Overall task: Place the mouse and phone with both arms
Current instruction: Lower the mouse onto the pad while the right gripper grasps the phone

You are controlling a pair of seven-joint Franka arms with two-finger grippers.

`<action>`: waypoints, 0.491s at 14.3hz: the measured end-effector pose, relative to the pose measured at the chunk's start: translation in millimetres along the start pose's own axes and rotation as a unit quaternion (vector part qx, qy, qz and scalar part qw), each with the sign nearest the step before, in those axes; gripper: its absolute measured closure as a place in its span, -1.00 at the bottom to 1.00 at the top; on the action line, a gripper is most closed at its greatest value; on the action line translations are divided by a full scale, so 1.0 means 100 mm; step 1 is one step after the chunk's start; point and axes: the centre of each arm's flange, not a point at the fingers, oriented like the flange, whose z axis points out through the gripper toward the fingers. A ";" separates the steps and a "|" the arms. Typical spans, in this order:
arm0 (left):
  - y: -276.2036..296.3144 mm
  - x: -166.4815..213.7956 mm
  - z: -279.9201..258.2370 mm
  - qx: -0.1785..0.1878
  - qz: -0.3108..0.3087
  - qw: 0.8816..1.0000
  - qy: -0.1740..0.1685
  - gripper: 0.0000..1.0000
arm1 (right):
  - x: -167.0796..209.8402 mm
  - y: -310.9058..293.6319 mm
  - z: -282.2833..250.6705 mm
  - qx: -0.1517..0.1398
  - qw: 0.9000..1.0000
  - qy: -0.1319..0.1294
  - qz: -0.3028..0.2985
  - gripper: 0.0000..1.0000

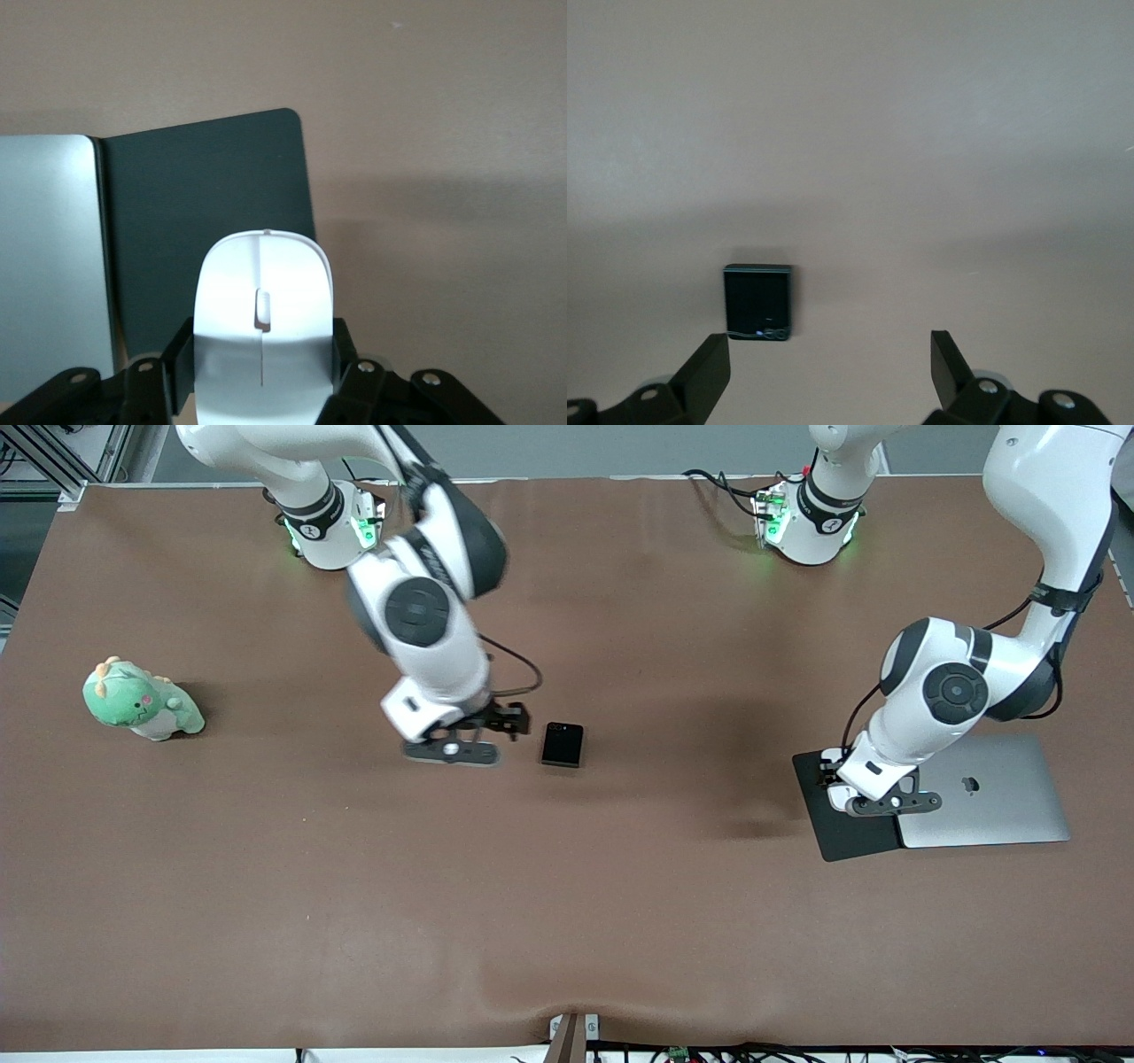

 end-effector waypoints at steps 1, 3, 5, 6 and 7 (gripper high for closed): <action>-0.02 0.01 0.02 -0.002 0.003 1.000 0.000 -0.23 | -0.07 -0.12 0.18 -0.002 1.000 0.000 0.002 -1.00; -0.10 0.07 0.09 -0.009 0.010 1.000 -0.002 -0.23 | -0.18 -0.32 0.52 -0.004 1.000 0.002 0.006 -1.00; -0.27 0.12 0.20 -0.018 0.013 1.000 -0.007 -0.23 | -0.26 -0.47 0.85 -0.003 1.000 0.008 0.006 -1.00; -0.34 0.14 0.26 -0.022 0.012 1.000 -0.010 -0.23 | -0.29 -0.53 1.02 -0.002 1.000 0.011 0.002 -1.00; -0.37 0.16 0.32 -0.027 0.011 1.000 -0.012 -0.23 | -0.33 -0.58 1.16 -0.003 1.000 0.012 -0.001 -1.00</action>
